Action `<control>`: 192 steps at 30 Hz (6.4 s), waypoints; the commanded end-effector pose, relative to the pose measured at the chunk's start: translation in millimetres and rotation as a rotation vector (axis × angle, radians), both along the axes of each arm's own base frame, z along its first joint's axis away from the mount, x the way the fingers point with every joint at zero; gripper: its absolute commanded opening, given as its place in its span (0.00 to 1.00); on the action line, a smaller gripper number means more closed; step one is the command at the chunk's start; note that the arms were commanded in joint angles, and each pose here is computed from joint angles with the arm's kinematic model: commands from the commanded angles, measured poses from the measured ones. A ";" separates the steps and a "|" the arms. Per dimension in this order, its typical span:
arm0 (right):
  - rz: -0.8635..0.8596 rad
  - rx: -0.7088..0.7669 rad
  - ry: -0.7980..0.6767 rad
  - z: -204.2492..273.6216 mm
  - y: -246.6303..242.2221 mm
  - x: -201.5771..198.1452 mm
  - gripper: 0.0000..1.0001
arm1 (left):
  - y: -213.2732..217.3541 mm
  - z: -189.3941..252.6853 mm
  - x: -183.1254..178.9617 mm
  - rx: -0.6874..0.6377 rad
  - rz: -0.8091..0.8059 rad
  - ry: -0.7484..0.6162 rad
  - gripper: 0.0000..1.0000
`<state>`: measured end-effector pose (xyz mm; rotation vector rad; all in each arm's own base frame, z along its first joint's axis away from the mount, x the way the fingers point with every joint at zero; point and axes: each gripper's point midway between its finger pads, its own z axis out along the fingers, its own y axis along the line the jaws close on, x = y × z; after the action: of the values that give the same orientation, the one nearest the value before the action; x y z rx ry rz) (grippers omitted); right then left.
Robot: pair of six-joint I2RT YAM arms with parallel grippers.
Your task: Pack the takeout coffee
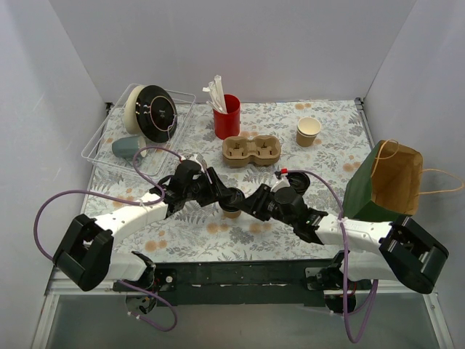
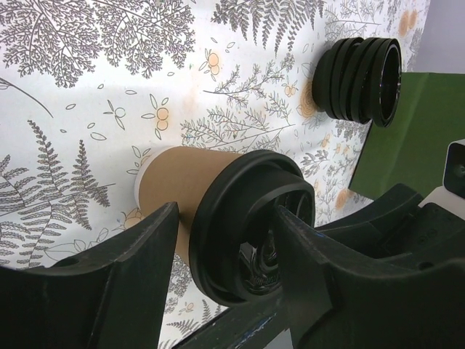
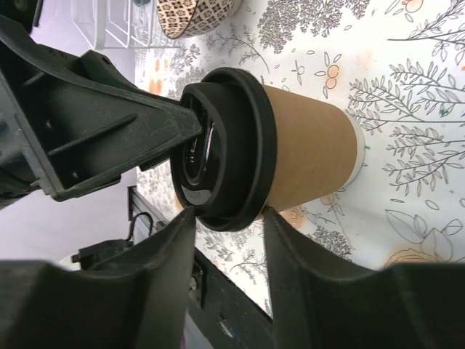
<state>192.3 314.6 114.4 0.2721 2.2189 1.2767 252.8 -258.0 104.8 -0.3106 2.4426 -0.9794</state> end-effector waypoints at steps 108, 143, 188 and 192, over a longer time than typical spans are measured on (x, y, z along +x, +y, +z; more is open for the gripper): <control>-0.205 -0.268 0.055 -98.7 -52.5 7.3 0.18 | 12.4 -56.3 -27.2 0.211 -0.099 0.041 0.55; -0.249 -0.296 -0.311 27.4 -50.1 59.0 0.51 | 16.8 -58.7 -21.1 0.261 -0.090 0.037 0.56; -0.126 -0.494 -0.059 -95.3 -74.2 5.3 0.23 | 19.7 -83.8 -32.2 0.266 -0.098 0.095 0.55; -0.106 -0.404 -0.126 -67.1 -56.4 11.3 0.23 | 19.0 -83.8 -31.1 0.273 -0.102 0.097 0.55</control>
<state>239.9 274.8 104.2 0.2902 2.0401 0.8893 268.6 -276.9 97.9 -0.1720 2.3626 -0.9398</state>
